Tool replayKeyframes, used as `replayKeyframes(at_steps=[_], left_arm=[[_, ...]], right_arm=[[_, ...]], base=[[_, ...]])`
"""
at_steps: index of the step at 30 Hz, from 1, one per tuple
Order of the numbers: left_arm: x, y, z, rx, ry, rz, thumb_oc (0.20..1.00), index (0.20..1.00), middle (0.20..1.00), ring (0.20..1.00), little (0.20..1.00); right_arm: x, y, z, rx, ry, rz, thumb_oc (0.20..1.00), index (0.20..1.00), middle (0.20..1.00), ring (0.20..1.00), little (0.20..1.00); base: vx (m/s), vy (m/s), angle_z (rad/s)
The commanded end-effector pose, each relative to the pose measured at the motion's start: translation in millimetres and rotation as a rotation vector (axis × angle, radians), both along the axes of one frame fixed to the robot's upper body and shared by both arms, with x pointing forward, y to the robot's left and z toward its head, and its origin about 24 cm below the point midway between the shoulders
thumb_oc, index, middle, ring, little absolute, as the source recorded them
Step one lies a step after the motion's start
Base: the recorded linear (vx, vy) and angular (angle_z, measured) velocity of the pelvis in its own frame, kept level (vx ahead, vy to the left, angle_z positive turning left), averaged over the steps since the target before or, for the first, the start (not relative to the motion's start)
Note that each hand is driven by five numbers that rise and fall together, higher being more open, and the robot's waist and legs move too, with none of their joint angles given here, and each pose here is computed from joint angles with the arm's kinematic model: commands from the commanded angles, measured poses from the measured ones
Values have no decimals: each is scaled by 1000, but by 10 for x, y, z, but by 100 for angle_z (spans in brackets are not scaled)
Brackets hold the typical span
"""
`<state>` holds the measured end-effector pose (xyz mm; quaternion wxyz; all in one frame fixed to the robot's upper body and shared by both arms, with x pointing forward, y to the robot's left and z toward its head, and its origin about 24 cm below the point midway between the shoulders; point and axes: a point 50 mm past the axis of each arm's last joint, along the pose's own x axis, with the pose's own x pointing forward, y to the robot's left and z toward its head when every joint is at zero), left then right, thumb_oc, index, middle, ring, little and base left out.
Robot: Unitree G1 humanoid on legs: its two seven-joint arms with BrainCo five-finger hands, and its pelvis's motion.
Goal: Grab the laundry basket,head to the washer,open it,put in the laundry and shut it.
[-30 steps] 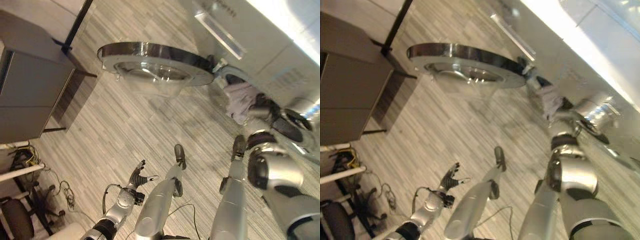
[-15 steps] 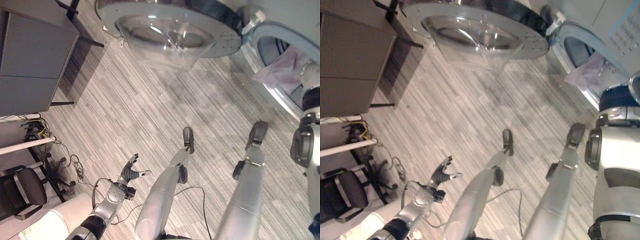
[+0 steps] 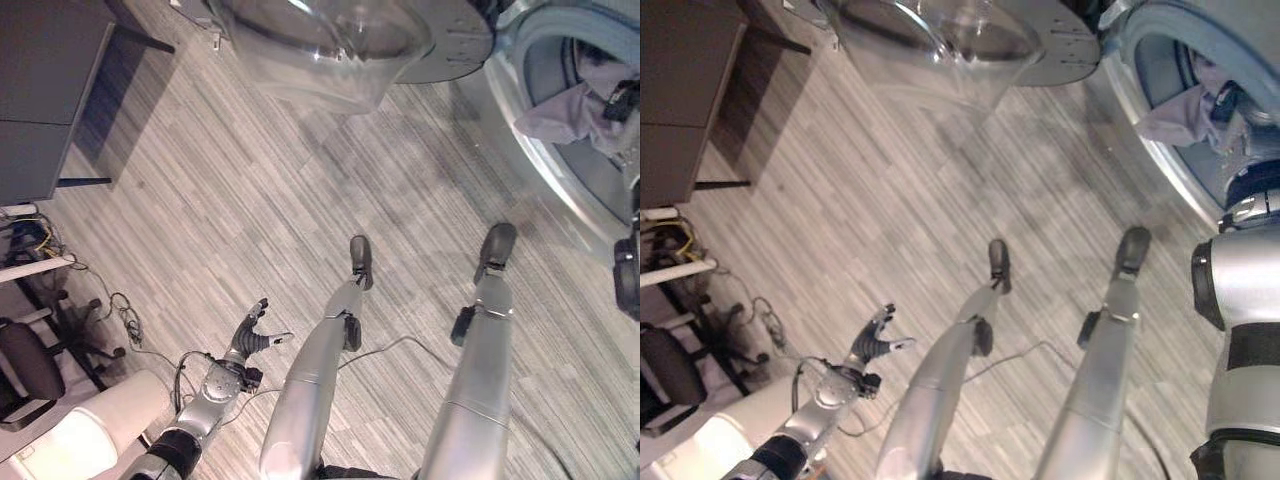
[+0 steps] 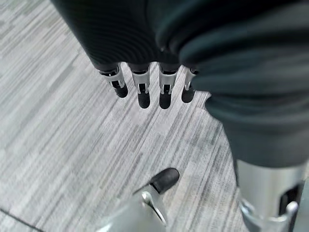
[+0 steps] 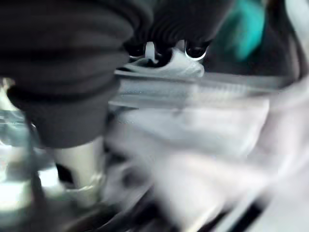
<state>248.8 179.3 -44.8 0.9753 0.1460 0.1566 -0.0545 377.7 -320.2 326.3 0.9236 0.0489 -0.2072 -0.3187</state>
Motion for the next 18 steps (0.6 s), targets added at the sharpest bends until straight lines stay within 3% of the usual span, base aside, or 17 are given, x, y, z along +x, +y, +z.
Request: replayKeyframes(at_steps=[1,6,8,14,15,18], left_arm=[[-182,172,-166,30,72,62,1000,1000,1000,1000,1000],[-158,236,-172,73,67,71,1000,1000,1000,1000,1000],[-126,249,-143,76,50,81,1000,1000,1000,1000,1000],[-128,244,-172,58,58,117,1000,1000,1000,1000,1000],[-129,224,-187,54,64,123,1000,1000,1000,1000,1000],[-131,202,-192,44,64,130,1000,1000,1000,1000,1000]], right_arm=[[-392,18,397,123,-591,177,1000,1000,1000,1000,1000],[-339,208,88,276,-732,344,1000,1000,1000,1000,1000],[-267,456,-140,343,-757,466,1000,1000,1000,1000,1000],[-163,755,-861,474,-629,540,1000,1000,1000,1000,1000],[-167,872,-1214,585,-591,558,1000,1000,1000,1000,1000],[-186,928,-1563,661,-514,544,1000,1000,1000,1000,1000]], base=[[-23,3,-4],[-17,20,-3],[-15,57,9],[-6,60,-3],[-5,61,-3],[-3,50,-1]])
